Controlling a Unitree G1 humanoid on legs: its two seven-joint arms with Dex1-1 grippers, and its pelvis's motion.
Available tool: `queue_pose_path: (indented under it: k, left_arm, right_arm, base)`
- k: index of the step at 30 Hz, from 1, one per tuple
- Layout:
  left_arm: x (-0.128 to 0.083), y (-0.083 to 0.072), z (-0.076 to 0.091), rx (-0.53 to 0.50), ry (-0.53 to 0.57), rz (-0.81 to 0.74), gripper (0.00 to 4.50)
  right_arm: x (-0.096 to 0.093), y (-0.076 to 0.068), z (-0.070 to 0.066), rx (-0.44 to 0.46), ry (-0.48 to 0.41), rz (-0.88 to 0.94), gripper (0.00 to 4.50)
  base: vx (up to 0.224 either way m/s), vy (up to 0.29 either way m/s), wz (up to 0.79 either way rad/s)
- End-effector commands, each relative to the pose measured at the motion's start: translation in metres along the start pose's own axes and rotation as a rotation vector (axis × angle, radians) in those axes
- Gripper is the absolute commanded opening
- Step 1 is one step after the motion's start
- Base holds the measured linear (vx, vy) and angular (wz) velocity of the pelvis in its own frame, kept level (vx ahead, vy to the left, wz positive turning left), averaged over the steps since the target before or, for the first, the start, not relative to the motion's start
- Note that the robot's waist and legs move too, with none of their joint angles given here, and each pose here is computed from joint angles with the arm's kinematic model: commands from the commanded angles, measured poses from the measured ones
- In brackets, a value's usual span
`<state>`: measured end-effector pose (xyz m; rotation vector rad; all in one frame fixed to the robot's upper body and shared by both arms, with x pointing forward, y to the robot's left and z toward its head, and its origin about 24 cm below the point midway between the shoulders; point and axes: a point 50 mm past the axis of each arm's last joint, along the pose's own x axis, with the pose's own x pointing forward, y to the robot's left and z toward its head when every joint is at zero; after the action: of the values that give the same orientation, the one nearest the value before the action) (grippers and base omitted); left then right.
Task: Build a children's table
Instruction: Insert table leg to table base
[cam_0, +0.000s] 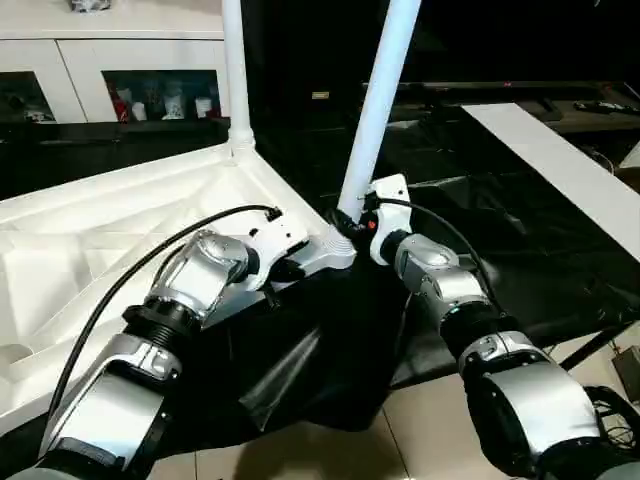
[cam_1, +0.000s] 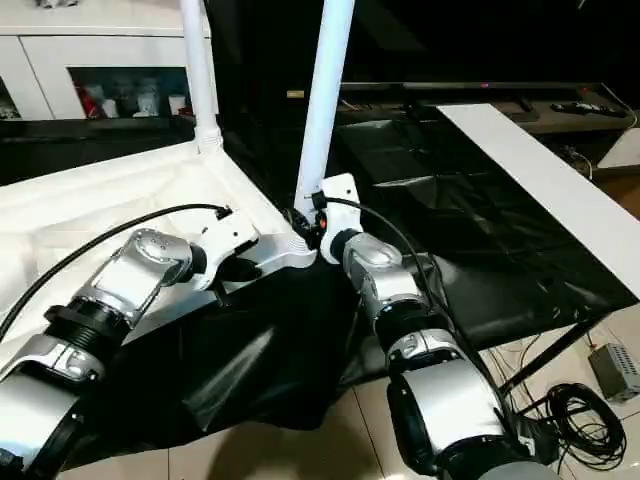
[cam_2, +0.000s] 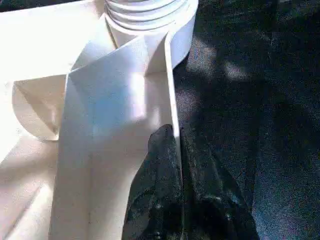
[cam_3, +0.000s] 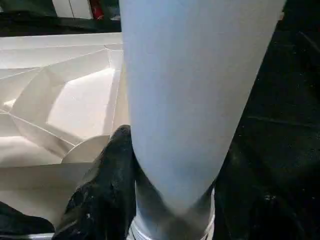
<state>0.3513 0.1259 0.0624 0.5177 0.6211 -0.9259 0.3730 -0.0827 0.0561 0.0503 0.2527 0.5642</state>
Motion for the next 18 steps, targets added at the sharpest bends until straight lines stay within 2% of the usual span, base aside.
queue_pose_path:
  k: [1, 3, 5, 6, 7, 18]
  left_arm:
    - [-0.001, -0.002, 0.019, 0.075, -0.063, -0.028, 0.0]
    - [-0.001, -0.001, 0.019, 0.075, -0.068, -0.025, 0.0]
    - [-0.001, -0.001, 0.02, 0.077, -0.071, -0.025, 0.0]
    - [-0.002, -0.001, 0.02, 0.078, -0.073, -0.025, 0.0]
    - [-0.002, 0.0, 0.019, 0.079, -0.075, -0.025, 0.0]
    - [-0.003, 0.002, 0.019, 0.075, -0.079, -0.016, 0.0]
  right_arm:
    - [-0.019, -0.015, -0.057, 0.055, 0.219, -0.11, 1.84]
    - [-0.018, -0.015, -0.053, 0.058, 0.197, -0.097, 1.84]
    - [-0.017, -0.015, -0.05, 0.069, 0.173, -0.086, 2.4]
    - [-0.016, -0.015, -0.048, 0.076, 0.162, -0.079, 2.4]
    - [-0.015, -0.014, -0.043, 0.079, 0.135, -0.056, 2.63]
    - [-0.011, -0.01, -0.021, 0.063, -0.004, 0.053, 3.59]
  base:
    - [0.0, 0.0, 0.0]
    - [0.0, 0.0, 0.0]
    - [0.0, 0.0, 0.0]
    - [0.0, 0.0, 0.0]
    - [0.0, 0.0, 0.0]
    - [0.0, 0.0, 0.0]
